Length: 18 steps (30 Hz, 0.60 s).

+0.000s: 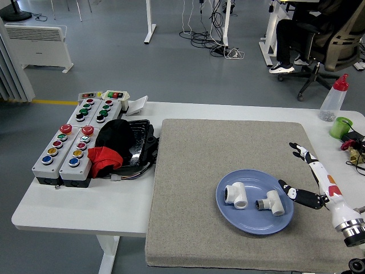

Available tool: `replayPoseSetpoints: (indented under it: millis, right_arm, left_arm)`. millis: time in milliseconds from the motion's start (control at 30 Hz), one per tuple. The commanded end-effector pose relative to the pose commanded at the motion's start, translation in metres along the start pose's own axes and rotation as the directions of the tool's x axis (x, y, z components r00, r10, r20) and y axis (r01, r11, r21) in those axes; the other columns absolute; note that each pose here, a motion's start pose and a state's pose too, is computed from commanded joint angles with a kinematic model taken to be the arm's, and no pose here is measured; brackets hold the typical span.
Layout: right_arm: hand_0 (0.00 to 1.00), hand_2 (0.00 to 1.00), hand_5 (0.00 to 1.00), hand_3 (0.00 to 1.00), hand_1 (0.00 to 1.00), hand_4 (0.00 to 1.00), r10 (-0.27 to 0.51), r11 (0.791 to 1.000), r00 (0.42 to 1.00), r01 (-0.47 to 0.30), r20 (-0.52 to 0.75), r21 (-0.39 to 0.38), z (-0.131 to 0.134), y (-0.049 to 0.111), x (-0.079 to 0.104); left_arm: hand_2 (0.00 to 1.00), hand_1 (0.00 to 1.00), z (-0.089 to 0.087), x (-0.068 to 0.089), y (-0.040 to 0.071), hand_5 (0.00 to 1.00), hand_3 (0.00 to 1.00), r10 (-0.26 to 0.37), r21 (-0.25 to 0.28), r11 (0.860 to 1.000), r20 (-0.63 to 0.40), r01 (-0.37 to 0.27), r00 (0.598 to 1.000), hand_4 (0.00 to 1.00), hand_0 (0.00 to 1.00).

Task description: Pick pipe place plate twice

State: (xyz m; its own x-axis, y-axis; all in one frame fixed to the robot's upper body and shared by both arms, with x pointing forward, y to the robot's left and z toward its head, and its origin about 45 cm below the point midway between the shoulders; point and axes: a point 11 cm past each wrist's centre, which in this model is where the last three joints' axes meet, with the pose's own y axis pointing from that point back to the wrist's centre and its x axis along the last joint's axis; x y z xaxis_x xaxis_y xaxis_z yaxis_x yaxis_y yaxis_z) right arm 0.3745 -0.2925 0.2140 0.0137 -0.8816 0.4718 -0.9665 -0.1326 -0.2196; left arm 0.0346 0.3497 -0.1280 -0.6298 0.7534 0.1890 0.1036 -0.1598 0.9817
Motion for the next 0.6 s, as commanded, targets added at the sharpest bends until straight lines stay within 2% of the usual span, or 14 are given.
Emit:
replayPoseSetpoints:
  millis: [133,167,200,333,367,533,567,600]
  right_arm:
    - [0.93,0.961,0.23,0.907,0.856,0.721,0.075,0.997,0.975,-0.071,0.208,-0.029,-0.002,0.004,0.021]
    - [0.879,0.948,0.24,0.876,0.829,0.704,0.091,0.996,0.964,-0.083,0.251,-0.042,-0.002,0.005,0.026]
    - [0.879,0.948,0.24,0.876,0.829,0.704,0.106,0.994,0.952,-0.094,0.288,-0.057,0.0,0.005,0.03]
    - [0.879,0.948,0.24,0.876,0.829,0.704,0.205,0.978,0.874,-0.162,0.441,-0.134,0.01,0.012,0.051]
    - [0.866,0.92,0.252,0.862,0.834,0.669,0.238,0.97,0.845,-0.184,0.478,-0.157,0.014,0.014,0.058]
    - [0.866,0.92,0.252,0.862,0.834,0.669,0.383,0.923,0.678,-0.248,0.627,-0.295,0.037,0.031,0.082]
    - [0.861,0.922,0.331,0.866,0.832,0.67,0.4,0.916,0.642,-0.253,0.654,-0.311,0.039,0.033,0.084]
    - [0.861,0.922,0.331,0.866,0.832,0.67,0.425,0.905,0.606,-0.262,0.673,-0.336,0.044,0.037,0.087]
  left_arm:
    - [0.64,0.608,0.0,0.001,0.0,0.998,0.722,0.003,0.001,1.0,0.002,-0.003,1.0,0.636,0.633]
    - [0.64,0.608,0.0,0.001,0.0,0.998,0.723,0.003,0.001,1.0,0.002,-0.003,1.0,0.637,0.633]
    - [0.64,0.608,0.0,0.001,0.0,0.998,0.723,0.004,0.001,1.0,0.002,-0.004,1.0,0.637,0.633]
    - [0.64,0.608,-0.001,0.002,0.0,0.998,0.723,0.007,0.003,1.0,0.003,-0.007,1.0,0.637,0.633]
    - [0.64,0.608,-0.002,0.003,0.0,0.998,0.724,0.009,0.003,1.0,0.003,-0.009,1.0,0.637,0.633]
    - [0.64,0.608,-0.003,0.005,-0.001,0.998,0.724,0.014,0.008,1.0,0.005,-0.014,1.0,0.637,0.633]
    - [0.641,0.608,-0.003,0.005,-0.001,0.998,0.725,0.014,0.008,1.0,0.005,-0.014,1.0,0.636,0.634]
    - [0.641,0.608,-0.003,0.005,-0.001,0.998,0.725,0.016,0.009,1.0,0.006,-0.016,1.0,0.636,0.634]
